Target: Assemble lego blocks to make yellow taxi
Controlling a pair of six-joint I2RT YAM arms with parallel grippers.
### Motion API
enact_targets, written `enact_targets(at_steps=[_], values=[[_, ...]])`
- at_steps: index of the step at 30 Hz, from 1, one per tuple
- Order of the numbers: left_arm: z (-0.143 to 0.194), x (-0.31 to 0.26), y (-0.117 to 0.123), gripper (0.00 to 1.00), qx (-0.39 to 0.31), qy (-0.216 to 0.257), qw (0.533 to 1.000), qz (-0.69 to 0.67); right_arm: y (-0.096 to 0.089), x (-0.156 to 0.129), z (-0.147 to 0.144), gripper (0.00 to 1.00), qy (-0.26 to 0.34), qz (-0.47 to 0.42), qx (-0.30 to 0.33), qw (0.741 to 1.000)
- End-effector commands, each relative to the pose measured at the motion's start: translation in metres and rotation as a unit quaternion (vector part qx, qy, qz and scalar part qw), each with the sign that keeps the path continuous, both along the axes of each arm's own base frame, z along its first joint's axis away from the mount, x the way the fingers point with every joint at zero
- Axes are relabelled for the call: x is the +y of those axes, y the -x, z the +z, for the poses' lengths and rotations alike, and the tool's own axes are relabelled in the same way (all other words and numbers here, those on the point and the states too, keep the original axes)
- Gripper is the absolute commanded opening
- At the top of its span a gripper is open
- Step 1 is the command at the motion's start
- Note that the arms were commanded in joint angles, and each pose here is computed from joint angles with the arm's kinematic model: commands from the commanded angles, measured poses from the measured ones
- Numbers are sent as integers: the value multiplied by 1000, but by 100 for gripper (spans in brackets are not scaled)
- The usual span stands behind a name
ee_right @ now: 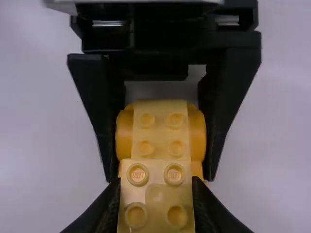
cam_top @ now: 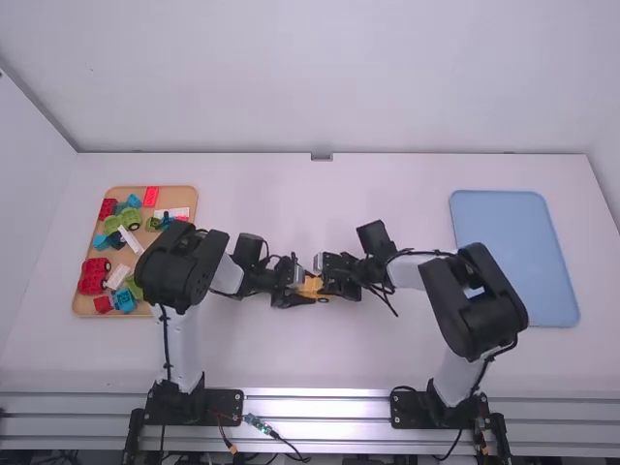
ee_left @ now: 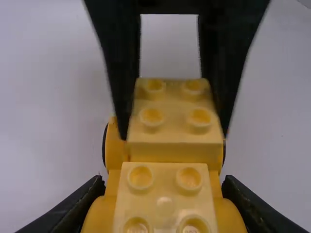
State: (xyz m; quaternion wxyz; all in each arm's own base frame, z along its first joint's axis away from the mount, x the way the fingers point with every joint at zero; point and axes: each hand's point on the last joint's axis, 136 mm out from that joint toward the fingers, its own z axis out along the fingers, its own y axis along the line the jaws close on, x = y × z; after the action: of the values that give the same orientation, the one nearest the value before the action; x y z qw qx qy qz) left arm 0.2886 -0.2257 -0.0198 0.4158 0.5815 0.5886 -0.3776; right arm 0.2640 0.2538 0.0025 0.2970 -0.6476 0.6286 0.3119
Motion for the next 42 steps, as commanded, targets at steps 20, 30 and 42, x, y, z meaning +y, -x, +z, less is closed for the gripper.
enact_targets(at_steps=[20,30,42], values=[[-18,4,3,4,16,-36,999,15,-1,6,-1,51,1,11,-3,1000],[-18,3,1,4,20,-36,999,18,-5,9,20,63,-15,9,-22,1000],[-26,8,-2,4,25,-59,997,32,-4,5,42,0,-52,24,-31,998]])
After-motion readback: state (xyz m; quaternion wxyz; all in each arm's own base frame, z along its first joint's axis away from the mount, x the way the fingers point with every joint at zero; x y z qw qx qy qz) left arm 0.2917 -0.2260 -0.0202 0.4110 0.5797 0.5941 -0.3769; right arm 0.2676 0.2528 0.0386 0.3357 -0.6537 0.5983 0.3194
